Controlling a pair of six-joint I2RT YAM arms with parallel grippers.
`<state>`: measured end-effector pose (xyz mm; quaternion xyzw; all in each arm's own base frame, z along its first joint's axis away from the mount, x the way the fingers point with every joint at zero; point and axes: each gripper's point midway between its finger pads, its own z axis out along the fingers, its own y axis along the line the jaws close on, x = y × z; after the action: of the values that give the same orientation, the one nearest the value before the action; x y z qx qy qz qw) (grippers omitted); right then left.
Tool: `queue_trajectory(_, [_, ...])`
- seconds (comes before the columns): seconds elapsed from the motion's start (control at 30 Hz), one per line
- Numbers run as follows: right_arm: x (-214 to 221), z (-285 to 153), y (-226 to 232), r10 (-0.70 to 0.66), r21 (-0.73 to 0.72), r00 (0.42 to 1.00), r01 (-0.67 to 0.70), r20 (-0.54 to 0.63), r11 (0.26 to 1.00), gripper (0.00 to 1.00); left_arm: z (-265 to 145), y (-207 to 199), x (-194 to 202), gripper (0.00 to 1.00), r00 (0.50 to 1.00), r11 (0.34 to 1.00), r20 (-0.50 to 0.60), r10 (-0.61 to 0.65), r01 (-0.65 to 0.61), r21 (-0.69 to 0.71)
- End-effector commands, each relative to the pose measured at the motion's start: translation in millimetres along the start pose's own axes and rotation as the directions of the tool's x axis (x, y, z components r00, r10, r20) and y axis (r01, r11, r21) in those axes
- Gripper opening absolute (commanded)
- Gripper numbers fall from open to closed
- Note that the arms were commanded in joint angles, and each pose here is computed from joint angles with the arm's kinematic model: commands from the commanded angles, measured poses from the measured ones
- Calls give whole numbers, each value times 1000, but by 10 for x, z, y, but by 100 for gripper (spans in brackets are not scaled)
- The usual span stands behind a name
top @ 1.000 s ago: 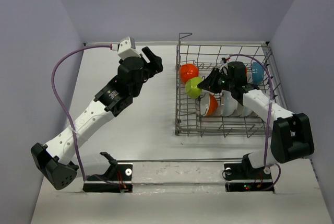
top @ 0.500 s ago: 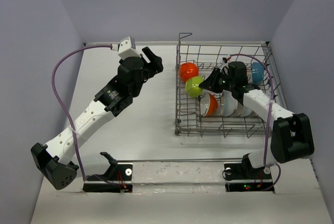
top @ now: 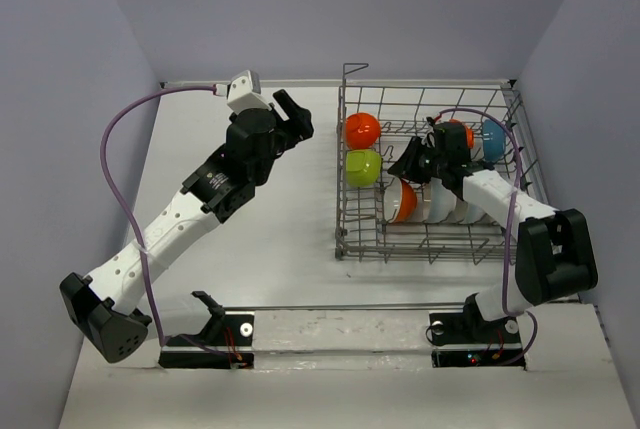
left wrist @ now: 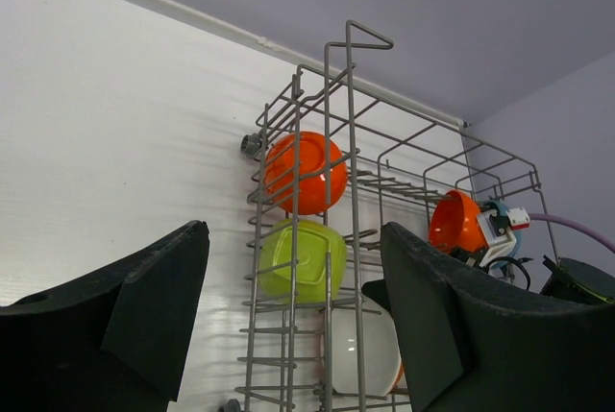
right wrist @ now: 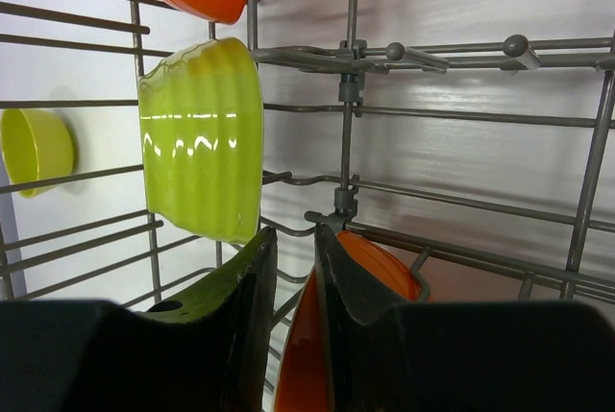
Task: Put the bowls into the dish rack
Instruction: Turn the bowl upside down over the dish rack.
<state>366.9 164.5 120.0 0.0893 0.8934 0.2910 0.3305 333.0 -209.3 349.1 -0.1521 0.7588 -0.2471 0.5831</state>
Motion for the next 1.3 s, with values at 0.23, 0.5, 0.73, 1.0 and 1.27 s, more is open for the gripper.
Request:
queue_trajectory(0.23, [200, -58, -66, -39, 48, 995, 43, -87, 998, 29, 46, -42, -31, 80, 1000, 1000, 18, -9, 9, 15])
queue_trajectory(0.5, [156, -51, 198, -102, -7, 989, 102, -103, 995, 29, 49, -44, -41, 80, 1000, 1000, 20, -10, 10, 14])
queue_trajectory(0.73, [183, -1, 397, -152, -36, 980, 148, -125, 988, 29, 32, -51, -74, 80, 1000, 1000, 26, -8, 7, 13])
queue_trajectory(1.0, [188, 44, 426, -169, -26, 977, 167, -128, 986, 29, 36, -45, -67, 80, 1000, 1000, 25, -6, 6, 11])
queue_trajectory(1.27, [35, -20, 404, -169, 28, 983, 172, -69, 985, 30, 23, -28, -78, 80, 1000, 1000, 29, -3, 3, 6])
